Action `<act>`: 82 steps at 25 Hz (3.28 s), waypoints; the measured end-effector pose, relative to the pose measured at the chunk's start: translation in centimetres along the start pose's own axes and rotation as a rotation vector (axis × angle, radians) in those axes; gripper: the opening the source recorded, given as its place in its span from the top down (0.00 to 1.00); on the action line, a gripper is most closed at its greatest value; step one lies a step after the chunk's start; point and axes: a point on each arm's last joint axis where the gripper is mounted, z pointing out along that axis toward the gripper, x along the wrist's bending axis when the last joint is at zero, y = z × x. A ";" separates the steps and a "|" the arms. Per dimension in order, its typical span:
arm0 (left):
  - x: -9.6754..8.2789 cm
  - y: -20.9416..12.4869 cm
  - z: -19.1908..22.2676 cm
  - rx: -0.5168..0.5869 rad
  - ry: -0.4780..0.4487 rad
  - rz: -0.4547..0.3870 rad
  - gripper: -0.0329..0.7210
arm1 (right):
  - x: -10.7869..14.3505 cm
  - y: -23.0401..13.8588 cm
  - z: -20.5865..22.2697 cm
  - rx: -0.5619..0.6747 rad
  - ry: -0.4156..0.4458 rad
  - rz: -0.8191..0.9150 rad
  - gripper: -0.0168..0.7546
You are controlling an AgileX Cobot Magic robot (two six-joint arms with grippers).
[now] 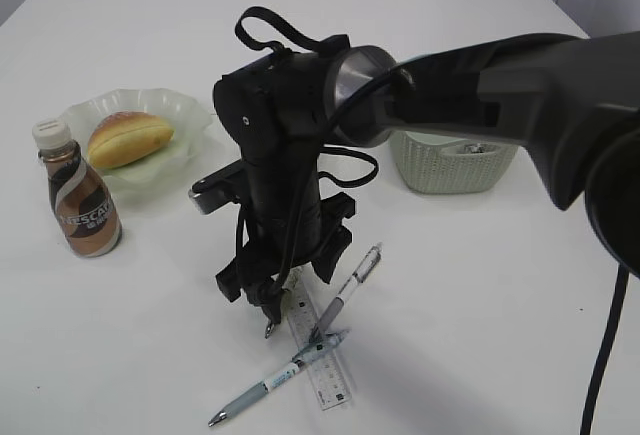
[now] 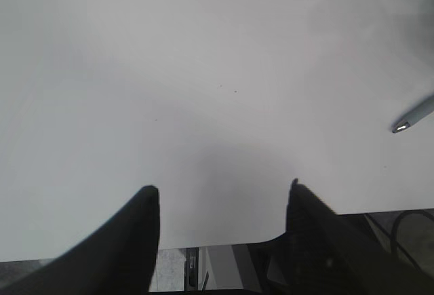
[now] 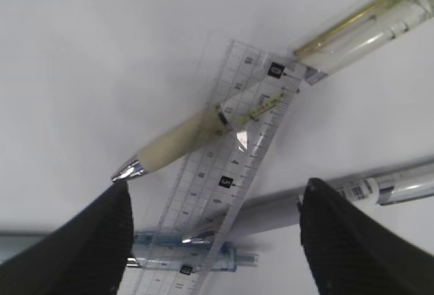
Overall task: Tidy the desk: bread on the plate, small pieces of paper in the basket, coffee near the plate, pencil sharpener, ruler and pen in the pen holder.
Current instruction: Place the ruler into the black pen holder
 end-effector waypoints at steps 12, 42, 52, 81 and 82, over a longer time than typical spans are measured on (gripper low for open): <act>0.0 0.0 0.0 0.000 0.000 0.000 0.38 | 0.0 0.0 0.0 0.000 -0.004 -0.098 0.25; 0.0 0.0 0.0 0.000 0.001 0.001 0.38 | -0.1 0.0 0.0 0.000 -0.008 -0.103 0.25; 0.0 0.0 0.0 0.000 0.001 0.001 0.38 | 0.0 0.0 0.0 0.000 -0.005 -0.102 0.31; 0.0 0.0 0.0 0.000 0.001 0.001 0.38 | 0.0 0.1 2.4 0.050 -0.005 -0.104 0.32; 0.0 0.0 0.0 0.000 0.001 0.001 0.38 | 0.0 0.1 2.4 0.050 -0.005 -0.104 0.32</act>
